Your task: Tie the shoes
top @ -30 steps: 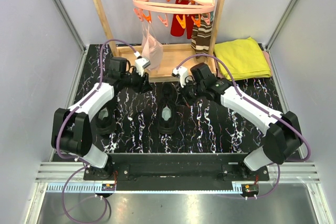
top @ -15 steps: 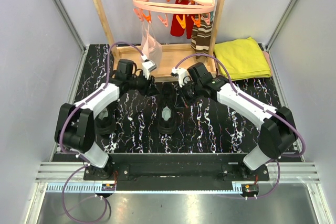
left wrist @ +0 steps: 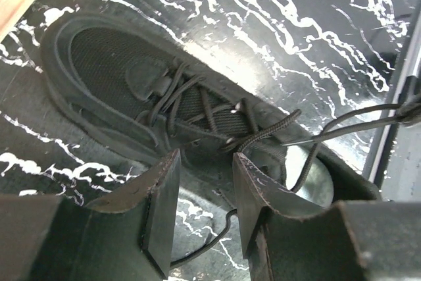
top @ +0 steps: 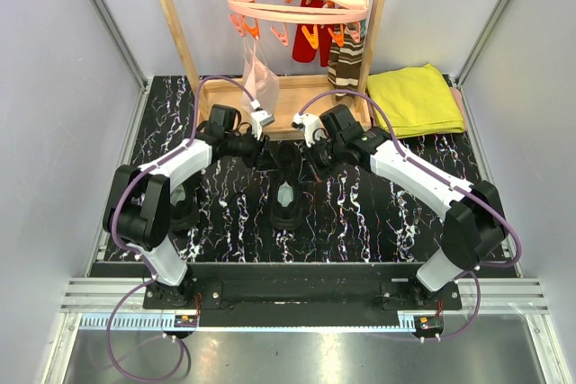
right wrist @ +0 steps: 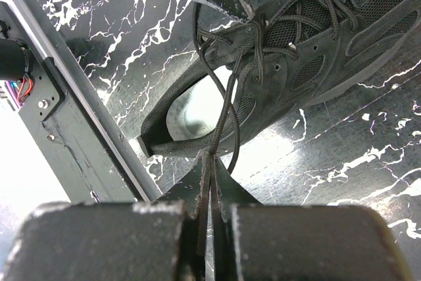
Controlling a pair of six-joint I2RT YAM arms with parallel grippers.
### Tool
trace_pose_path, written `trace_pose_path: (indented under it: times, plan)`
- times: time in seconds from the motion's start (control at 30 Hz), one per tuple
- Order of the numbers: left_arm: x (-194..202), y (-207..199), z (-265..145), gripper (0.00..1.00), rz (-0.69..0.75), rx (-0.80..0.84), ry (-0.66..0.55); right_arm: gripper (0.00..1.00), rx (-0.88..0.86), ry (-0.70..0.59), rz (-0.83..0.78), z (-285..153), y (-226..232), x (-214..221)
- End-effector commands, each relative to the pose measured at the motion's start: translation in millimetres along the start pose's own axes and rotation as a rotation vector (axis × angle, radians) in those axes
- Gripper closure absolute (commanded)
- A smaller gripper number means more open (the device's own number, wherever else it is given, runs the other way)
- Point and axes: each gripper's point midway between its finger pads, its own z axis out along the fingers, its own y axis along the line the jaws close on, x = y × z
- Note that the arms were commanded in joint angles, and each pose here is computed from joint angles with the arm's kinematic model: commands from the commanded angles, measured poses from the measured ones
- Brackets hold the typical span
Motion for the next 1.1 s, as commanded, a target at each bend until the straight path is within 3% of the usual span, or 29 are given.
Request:
trace_pose_path:
  times: [0.0, 0.53, 1.07]
  plan:
    - [-20.8, -11.9, 3.1, 0.60, 0.042, 0.072, -0.040, 1.00, 0.019, -0.031, -0.005, -2.4, -2.8, -16.1]
    - [-39.6, -15.0, -7.8, 0.60, 0.058, 0.048, -0.118, 1.00, 0.053, -0.031, 0.000, -3.2, -10.0, -14.3]
    - [-35.1, -13.1, -8.5, 0.60, 0.065, 0.029, -0.116, 1.00, 0.109, -0.049, 0.038, 6.5, -23.1, -26.9]
